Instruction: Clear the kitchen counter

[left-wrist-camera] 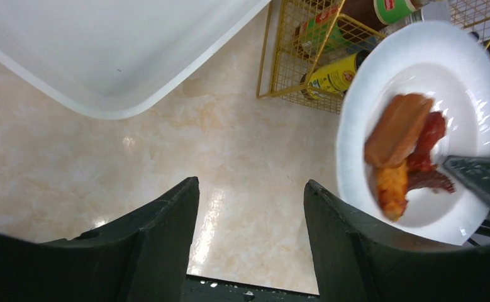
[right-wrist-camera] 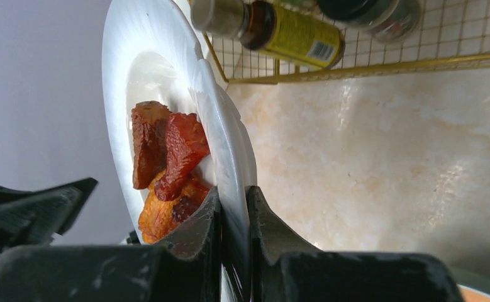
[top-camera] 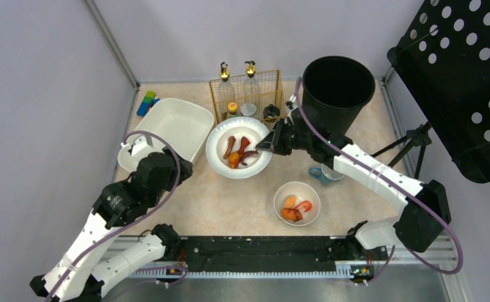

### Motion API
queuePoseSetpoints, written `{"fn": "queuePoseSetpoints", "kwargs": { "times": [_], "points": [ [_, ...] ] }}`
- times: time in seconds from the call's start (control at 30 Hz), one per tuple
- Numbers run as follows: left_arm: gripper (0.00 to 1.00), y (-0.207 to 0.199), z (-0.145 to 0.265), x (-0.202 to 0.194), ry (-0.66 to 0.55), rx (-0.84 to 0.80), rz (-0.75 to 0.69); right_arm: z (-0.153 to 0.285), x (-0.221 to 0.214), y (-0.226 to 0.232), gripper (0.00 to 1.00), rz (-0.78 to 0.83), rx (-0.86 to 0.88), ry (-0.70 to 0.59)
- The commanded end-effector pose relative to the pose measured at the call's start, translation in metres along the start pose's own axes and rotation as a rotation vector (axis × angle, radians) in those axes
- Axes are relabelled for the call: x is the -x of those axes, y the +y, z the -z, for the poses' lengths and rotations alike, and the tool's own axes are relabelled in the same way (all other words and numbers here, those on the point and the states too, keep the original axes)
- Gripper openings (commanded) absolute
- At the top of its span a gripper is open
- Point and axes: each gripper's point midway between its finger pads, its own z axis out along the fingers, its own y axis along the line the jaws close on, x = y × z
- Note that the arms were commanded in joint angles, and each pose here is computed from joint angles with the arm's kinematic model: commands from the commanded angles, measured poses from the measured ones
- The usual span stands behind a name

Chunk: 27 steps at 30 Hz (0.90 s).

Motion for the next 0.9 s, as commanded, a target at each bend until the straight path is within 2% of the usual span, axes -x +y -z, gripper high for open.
{"fn": "queuePoseSetpoints", "kwargs": {
  "times": [0.0, 0.27, 0.53, 0.87],
  "points": [
    [0.66, -0.016, -0.014, -0.012, 0.036, -0.048, -0.03, 0.057, 0.074, 0.076, 0.0, -0.019, 0.183, -0.212],
    [0.66, -0.023, -0.03, -0.035, 0.107, -0.074, -0.057, 0.096, 0.14, 0.096, 0.0, -0.087, 0.158, -0.406],
    [0.66, -0.031, -0.041, -0.048, 0.148, -0.09, -0.082, 0.13, 0.197, 0.09, 0.0, -0.222, 0.089, -0.615],
    [0.66, -0.048, -0.04, -0.047, 0.166, -0.144, -0.117, 0.196, 0.235, 0.078, 0.0, -0.366, -0.011, -0.907]
  ]
}}
